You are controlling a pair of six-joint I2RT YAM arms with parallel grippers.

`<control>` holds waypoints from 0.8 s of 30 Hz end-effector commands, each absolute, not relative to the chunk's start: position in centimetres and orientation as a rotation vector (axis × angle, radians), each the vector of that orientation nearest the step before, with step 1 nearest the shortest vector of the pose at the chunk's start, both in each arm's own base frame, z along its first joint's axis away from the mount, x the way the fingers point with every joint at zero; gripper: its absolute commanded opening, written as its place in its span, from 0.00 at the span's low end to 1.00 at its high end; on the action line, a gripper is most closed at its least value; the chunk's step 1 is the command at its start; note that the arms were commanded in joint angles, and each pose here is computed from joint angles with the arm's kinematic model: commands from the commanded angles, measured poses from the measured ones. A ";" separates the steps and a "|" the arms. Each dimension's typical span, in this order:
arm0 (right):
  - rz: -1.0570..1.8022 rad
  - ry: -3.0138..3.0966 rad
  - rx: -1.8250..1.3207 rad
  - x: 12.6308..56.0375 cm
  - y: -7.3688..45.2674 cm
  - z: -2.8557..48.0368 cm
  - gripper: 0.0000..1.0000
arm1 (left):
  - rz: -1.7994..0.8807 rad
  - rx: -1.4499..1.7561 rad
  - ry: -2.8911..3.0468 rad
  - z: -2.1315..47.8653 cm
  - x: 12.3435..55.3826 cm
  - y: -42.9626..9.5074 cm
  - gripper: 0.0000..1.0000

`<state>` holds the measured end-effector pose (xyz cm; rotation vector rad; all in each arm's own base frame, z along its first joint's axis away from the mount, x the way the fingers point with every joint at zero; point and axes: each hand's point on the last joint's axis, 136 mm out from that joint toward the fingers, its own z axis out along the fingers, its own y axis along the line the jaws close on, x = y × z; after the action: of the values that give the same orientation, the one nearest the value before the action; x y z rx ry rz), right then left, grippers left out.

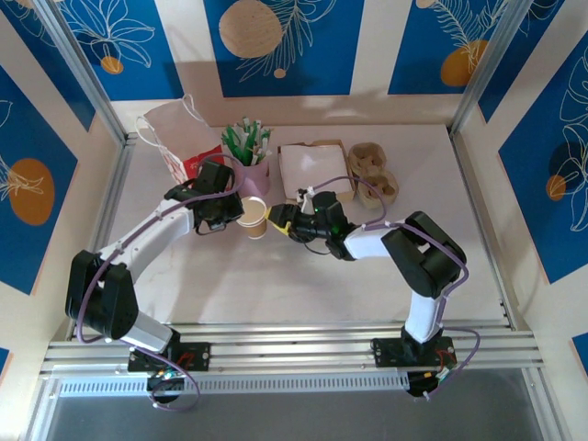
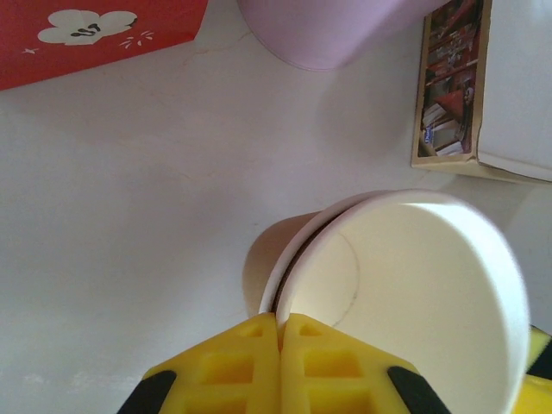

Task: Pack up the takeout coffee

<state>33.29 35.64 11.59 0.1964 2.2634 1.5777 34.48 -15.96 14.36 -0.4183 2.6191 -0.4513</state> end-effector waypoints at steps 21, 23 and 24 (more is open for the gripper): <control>1.197 2.206 -0.293 30.5 35.9 12.5 0.74 | -0.505 -0.446 2.544 16.6 34.5 -15.6 0.00; 1.044 2.144 -0.442 29.9 36.5 12.5 0.78 | -0.509 -0.438 2.548 16.8 34.6 -15.7 0.00; 0.967 2.114 -0.505 29.6 36.7 12.3 0.79 | -0.510 -0.432 2.551 16.8 34.5 -15.8 0.00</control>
<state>30.12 36.71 12.50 -0.2480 2.2118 1.2461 34.16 -16.02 16.01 -0.4535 2.5492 -0.5262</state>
